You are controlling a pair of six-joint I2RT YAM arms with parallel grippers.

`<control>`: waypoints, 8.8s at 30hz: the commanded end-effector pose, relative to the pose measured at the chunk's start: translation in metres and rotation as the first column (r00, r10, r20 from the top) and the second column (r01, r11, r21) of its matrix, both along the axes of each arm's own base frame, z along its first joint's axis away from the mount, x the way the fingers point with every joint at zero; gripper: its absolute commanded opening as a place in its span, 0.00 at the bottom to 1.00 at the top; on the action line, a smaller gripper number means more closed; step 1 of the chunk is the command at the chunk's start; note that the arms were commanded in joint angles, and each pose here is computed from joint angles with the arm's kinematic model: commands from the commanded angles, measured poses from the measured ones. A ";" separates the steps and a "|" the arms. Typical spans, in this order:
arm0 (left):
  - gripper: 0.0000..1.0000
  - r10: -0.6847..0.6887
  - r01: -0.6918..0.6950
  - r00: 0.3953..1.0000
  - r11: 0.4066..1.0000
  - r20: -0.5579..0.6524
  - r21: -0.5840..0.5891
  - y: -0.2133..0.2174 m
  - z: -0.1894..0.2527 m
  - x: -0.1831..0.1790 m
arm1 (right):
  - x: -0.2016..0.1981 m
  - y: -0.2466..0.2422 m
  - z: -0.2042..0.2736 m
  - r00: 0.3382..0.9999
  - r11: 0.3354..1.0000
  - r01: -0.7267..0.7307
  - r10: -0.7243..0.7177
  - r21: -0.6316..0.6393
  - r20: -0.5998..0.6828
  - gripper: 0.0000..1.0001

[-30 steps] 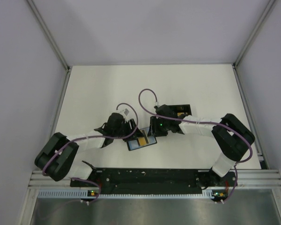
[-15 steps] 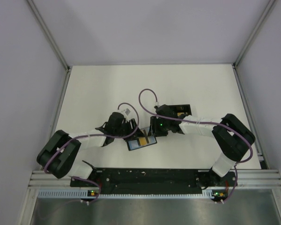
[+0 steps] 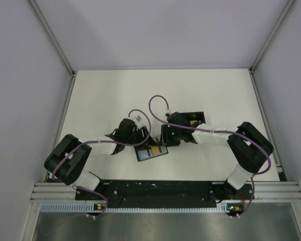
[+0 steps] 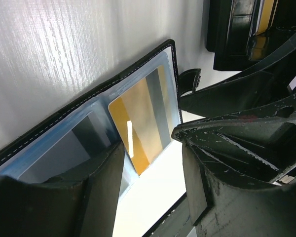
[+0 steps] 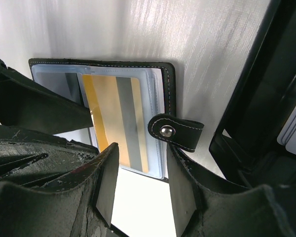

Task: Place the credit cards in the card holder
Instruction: Insert the credit card into the card holder, then close the card holder at the center of the board.

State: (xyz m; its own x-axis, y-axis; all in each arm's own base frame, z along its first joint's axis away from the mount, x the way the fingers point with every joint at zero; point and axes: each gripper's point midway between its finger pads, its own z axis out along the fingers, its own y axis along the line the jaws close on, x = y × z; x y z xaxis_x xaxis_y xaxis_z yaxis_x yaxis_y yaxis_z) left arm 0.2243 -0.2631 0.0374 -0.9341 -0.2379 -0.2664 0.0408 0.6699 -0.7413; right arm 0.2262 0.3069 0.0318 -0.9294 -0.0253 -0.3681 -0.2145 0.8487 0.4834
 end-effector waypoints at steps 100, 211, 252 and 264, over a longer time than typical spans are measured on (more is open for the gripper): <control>0.46 0.011 -0.004 0.999 0.987 0.041 -0.162 -0.035 0.024 0.015 | -0.019 0.003 0.000 0.999 0.998 -0.006 0.010 0.063 -0.054 0.46; 0.64 0.003 -0.008 1.000 0.978 -0.024 -0.207 -0.061 0.032 0.017 | -0.020 0.010 0.009 0.998 0.993 -0.060 0.063 0.103 -0.031 0.50; 0.90 0.228 -0.250 0.968 0.909 0.104 0.333 0.087 0.007 -0.029 | 0.052 -0.076 0.039 0.968 0.977 0.149 -0.112 -0.154 0.222 0.55; 0.77 0.154 -0.151 0.988 0.954 0.010 0.261 0.060 -0.010 -0.036 | 0.028 -0.050 0.043 0.989 0.999 -0.038 0.037 0.004 0.146 0.55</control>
State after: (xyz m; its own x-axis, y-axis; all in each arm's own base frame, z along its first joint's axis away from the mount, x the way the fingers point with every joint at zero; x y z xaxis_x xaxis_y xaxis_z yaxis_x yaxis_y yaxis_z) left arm 0.1951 -0.1945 0.0357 -0.8686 -0.3194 -0.3790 -0.0883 0.8521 -0.5159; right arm 0.2602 0.2321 0.0603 -0.8635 -0.0443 -0.5024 -0.2448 0.9078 0.3406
